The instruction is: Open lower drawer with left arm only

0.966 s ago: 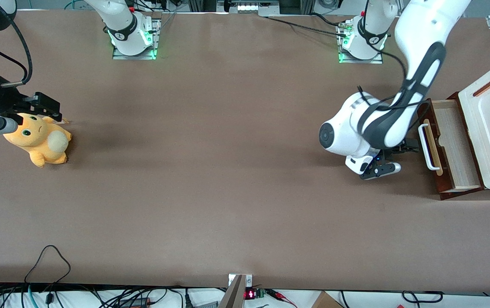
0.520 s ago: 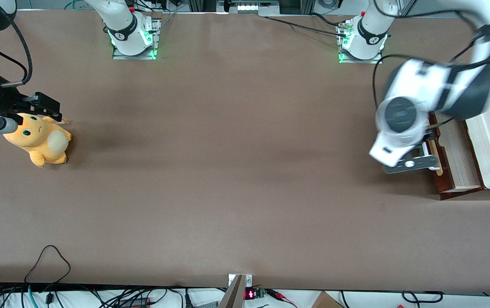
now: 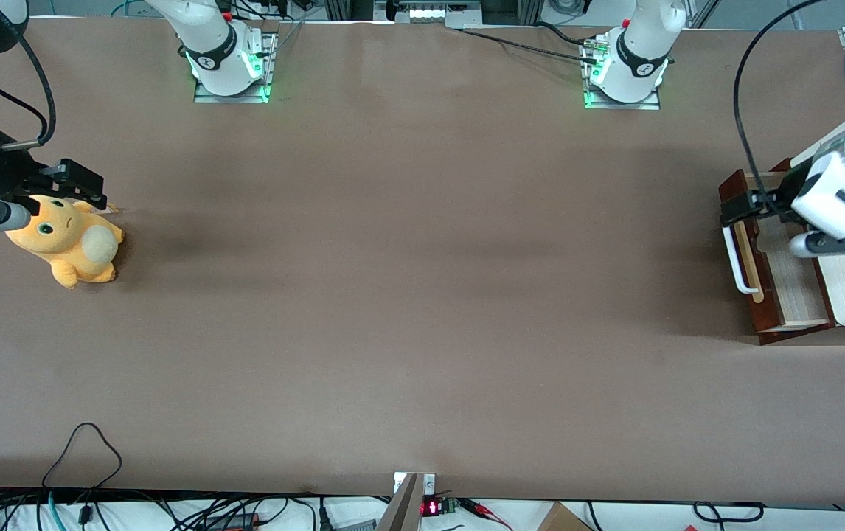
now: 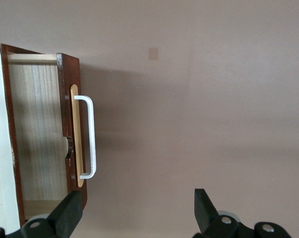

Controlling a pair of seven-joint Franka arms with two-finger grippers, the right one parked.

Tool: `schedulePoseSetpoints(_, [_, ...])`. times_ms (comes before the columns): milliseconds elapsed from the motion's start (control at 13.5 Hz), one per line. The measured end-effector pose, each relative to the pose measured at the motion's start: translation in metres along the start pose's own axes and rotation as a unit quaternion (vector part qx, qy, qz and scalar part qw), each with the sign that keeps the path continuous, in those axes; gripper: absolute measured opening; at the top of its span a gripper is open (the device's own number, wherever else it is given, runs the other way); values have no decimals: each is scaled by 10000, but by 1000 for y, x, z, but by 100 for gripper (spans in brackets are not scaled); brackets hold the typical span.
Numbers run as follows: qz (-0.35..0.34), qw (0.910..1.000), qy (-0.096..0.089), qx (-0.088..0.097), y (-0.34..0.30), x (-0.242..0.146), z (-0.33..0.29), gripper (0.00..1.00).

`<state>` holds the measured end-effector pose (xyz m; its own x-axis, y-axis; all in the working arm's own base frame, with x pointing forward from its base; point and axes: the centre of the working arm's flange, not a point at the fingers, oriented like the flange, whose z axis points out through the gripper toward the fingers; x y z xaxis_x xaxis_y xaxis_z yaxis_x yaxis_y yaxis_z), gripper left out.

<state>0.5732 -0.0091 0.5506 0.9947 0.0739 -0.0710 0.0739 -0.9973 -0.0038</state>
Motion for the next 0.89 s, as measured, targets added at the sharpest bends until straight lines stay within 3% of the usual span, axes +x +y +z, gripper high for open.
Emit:
schedulePoseSetpoints(149, [62,10000,76,1,6,-11,-10,100])
schedulePoseSetpoints(892, [379,9993,69,6,9,-14,-8,100])
